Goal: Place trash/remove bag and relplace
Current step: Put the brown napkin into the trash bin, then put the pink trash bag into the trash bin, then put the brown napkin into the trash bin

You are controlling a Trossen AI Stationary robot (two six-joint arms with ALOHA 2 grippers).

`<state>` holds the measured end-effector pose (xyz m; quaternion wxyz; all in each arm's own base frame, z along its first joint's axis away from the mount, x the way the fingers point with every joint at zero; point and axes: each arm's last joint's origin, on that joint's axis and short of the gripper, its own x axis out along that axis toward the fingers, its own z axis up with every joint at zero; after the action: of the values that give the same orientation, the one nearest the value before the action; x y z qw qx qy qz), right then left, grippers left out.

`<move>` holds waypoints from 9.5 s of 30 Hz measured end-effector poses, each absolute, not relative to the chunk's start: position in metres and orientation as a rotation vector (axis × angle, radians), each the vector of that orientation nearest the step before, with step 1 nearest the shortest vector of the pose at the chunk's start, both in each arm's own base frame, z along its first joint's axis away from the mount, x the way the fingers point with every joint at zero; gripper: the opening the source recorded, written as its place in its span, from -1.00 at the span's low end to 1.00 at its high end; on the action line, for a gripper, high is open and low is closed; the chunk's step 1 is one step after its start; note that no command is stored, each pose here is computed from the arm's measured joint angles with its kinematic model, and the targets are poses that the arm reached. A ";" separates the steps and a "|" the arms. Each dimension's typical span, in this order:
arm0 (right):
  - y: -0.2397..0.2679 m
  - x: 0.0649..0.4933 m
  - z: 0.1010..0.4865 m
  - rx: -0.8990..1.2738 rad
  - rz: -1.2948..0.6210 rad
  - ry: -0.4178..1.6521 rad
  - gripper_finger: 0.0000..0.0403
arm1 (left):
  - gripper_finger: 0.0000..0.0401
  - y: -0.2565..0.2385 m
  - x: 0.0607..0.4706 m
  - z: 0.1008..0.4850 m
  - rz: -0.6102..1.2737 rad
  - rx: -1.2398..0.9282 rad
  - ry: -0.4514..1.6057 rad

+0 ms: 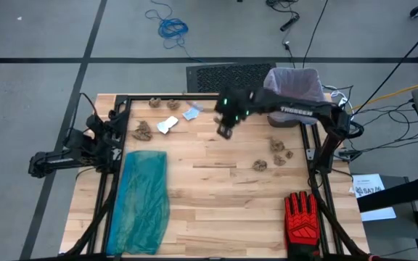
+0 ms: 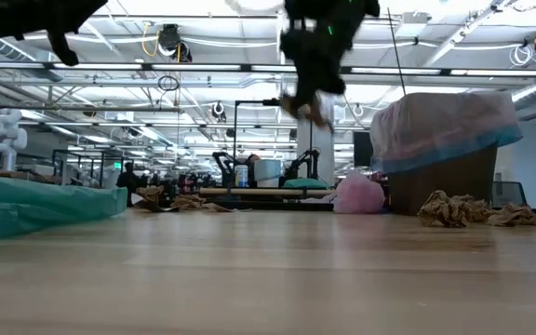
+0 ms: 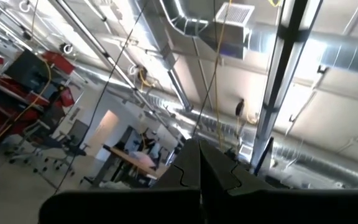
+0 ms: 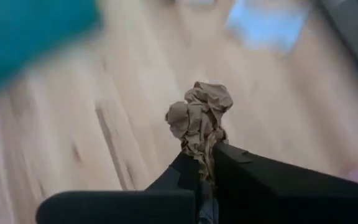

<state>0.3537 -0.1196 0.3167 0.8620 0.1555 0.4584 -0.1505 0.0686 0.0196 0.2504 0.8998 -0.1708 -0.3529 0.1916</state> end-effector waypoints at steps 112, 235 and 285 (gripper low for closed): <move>-0.233 0.378 0.222 0.645 -0.141 1.558 -0.90 | -1.00 0.019 0.066 0.255 0.369 -0.354 -0.783; -0.270 0.183 0.319 0.924 -1.118 1.379 -1.00 | -1.00 0.018 0.066 0.255 0.354 -0.349 -0.781; -0.196 0.247 0.472 0.544 -0.371 0.705 -0.05 | -1.00 0.019 0.066 0.254 0.373 -0.357 -0.780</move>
<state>0.2473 -0.1960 0.4723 0.8860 0.2614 0.3390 -0.1783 0.0657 0.0189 0.2544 0.8925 -0.1719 -0.3761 0.1799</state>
